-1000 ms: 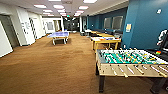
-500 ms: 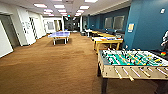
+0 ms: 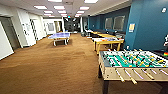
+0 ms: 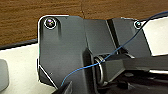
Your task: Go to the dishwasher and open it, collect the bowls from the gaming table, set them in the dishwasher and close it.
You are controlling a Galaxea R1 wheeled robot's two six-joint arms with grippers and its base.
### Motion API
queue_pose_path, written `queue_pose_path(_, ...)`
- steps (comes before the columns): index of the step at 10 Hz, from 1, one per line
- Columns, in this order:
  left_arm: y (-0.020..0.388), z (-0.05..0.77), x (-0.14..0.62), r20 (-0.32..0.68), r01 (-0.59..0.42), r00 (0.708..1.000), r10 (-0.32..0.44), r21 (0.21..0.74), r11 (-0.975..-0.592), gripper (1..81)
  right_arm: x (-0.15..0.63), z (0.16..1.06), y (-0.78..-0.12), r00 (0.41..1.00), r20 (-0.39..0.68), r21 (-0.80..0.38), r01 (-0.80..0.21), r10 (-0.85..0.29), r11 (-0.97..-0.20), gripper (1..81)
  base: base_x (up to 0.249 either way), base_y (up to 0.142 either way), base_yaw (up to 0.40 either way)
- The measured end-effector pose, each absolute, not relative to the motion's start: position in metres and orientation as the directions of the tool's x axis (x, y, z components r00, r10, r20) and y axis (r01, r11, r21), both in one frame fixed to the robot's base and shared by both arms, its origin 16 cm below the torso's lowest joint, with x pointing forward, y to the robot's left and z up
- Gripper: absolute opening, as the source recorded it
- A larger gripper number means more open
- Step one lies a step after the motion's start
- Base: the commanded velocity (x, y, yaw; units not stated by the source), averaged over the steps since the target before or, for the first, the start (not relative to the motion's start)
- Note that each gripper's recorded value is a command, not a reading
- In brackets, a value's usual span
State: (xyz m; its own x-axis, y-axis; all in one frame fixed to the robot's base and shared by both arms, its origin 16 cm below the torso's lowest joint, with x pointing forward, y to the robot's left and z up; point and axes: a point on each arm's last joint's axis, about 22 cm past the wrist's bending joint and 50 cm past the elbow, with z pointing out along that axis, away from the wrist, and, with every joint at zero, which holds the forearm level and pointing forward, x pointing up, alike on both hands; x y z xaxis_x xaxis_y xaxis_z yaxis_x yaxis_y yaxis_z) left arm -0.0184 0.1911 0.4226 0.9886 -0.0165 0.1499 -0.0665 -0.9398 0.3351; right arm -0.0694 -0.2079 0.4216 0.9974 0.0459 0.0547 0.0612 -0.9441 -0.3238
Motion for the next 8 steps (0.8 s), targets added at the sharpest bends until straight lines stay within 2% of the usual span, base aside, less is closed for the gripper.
queue_pose_path(8,0.195,0.422,-0.024,0.143,-0.064,0.99,-0.017,0.33,-0.942,81.1,-0.07,0.422,-0.201,0.997,0.057,-0.331,0.065,0.049,-0.942,81.1,0.126,0.0,0.0)
